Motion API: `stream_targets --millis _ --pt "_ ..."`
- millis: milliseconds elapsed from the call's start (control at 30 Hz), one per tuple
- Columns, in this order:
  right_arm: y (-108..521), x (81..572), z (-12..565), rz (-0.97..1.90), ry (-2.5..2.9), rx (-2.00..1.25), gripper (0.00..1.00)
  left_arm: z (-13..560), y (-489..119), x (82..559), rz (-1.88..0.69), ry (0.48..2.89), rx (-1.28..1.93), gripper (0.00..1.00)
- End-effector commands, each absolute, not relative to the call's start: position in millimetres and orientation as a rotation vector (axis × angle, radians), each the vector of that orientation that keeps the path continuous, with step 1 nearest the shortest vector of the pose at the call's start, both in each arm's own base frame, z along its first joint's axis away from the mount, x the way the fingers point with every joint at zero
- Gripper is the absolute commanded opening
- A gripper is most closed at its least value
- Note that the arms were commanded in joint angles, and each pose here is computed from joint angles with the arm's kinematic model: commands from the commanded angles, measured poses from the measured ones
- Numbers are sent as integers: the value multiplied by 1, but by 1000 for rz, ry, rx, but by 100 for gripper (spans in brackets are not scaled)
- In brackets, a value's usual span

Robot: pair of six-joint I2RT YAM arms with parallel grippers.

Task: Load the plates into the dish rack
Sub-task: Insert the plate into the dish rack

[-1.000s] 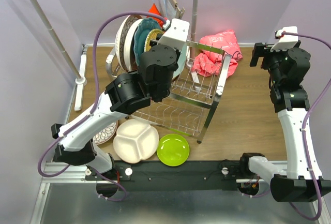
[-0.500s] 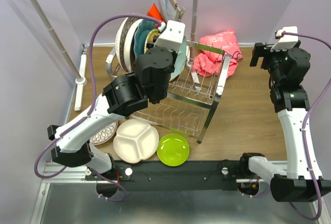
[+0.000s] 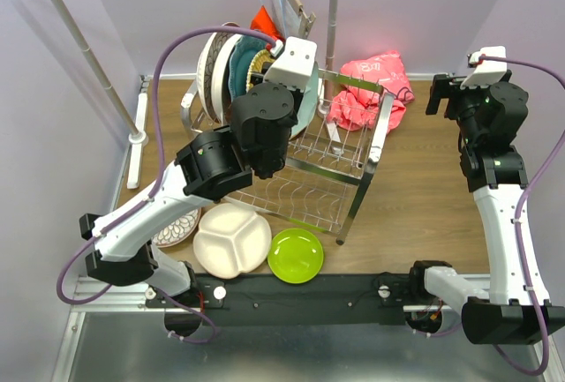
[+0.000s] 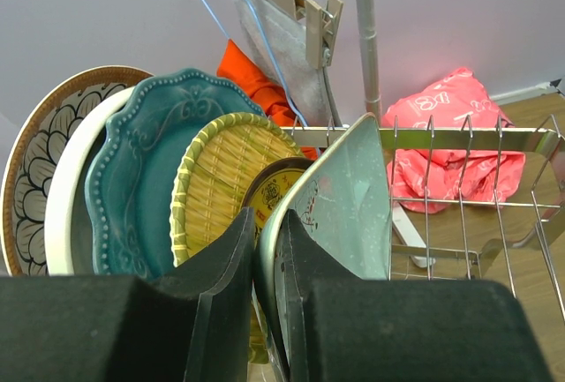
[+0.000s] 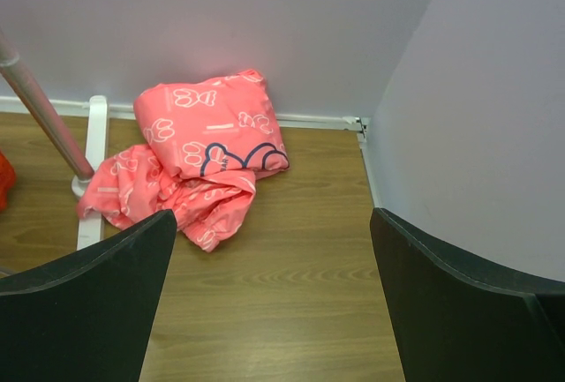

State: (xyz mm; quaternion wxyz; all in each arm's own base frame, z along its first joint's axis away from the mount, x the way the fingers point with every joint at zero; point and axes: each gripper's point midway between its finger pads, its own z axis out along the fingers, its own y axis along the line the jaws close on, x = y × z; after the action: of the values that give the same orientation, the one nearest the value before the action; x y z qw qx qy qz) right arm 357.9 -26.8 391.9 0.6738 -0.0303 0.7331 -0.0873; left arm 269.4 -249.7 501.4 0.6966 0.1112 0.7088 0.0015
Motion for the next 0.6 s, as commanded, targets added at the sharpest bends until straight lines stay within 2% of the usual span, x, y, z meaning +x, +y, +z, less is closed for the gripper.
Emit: stream_targets --millis 0,233,567 --pt "-27 354 390 -203 1654 -75 100 497 -266 263 -69 1578 309 20" --pt "-26 355 389 -201 1656 -77 100 494 -268 261 -86 1578 329 25" --pt "-26 356 391 -199 1654 -79 100 489 -275 257 -142 1583 340 29"
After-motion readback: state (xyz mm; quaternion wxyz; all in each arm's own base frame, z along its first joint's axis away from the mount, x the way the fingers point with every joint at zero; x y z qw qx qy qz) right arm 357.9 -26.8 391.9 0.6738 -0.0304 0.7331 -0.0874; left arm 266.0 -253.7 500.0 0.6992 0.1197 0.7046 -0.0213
